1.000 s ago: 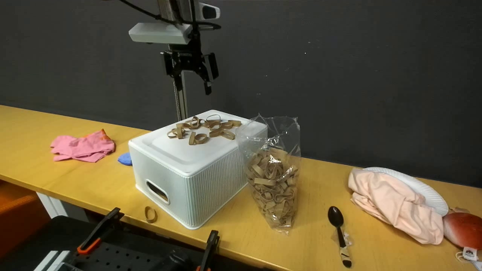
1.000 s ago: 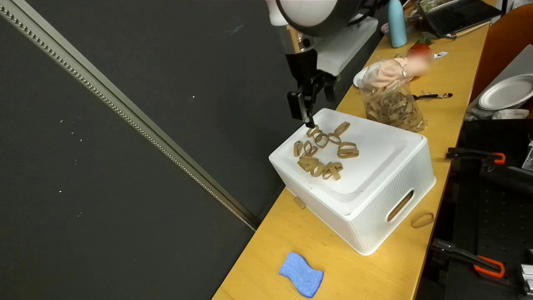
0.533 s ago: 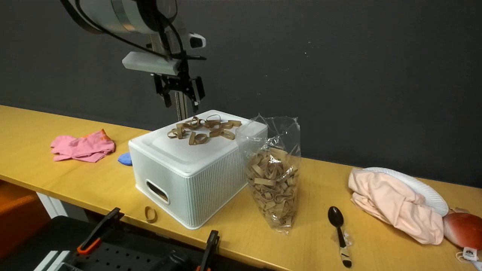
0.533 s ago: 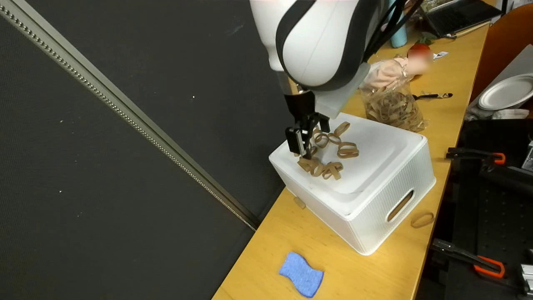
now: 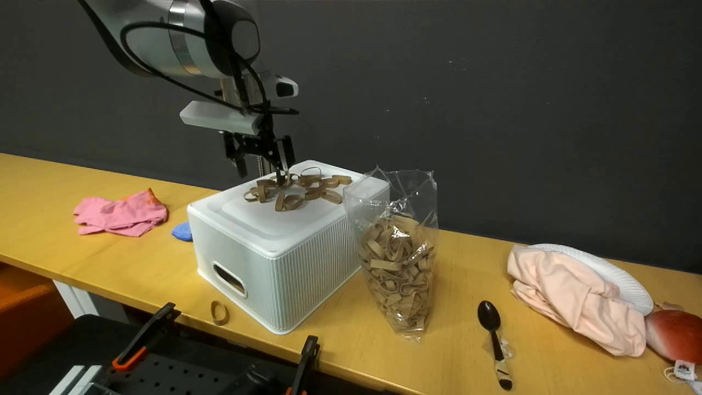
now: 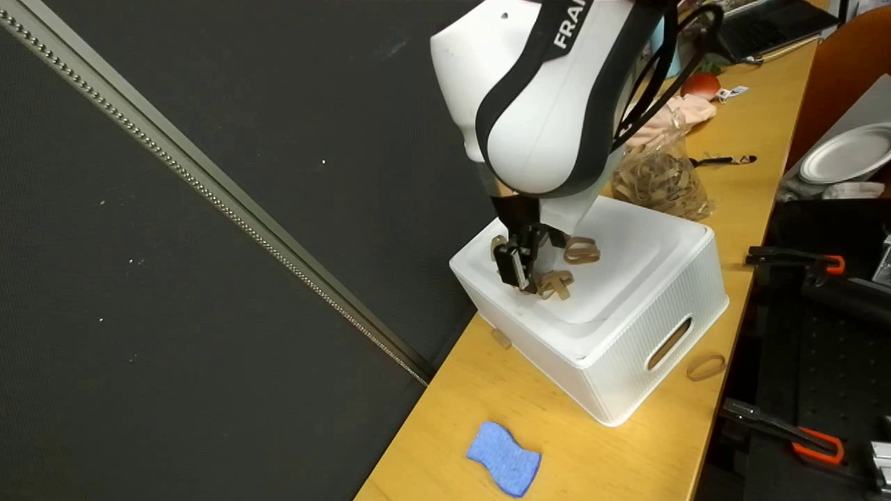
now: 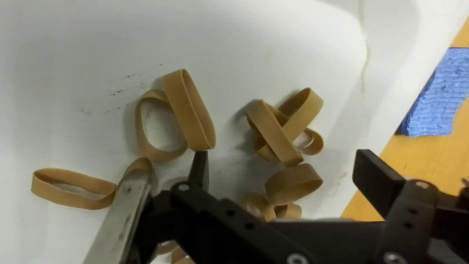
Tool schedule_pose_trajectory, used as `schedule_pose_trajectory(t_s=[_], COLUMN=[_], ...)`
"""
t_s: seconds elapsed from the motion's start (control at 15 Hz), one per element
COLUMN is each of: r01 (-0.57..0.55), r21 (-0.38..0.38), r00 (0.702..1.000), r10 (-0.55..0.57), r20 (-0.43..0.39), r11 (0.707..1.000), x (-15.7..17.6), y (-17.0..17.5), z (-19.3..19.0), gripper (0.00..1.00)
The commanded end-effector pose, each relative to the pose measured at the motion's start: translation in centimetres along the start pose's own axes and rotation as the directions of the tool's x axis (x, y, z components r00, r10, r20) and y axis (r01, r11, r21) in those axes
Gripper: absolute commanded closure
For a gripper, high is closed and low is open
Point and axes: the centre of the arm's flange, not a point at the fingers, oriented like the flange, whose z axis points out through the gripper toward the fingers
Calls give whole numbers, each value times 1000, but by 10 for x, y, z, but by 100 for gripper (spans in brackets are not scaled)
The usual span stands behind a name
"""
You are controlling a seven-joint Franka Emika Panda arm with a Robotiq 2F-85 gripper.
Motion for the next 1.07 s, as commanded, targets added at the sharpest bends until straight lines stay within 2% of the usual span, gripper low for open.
schedule_pose_trajectory(t_s=[0.0,0.33,1.0], r01=[-9,-16,-36], r21=[7,-8,-33], r00=[1000,999,999], r10=[9,16,37], r20=[5,34,29], r11=[1000,1000,999], x=[6,-2,-4], y=[4,7,17], z=[17,26,15], gripper=[0,0,0])
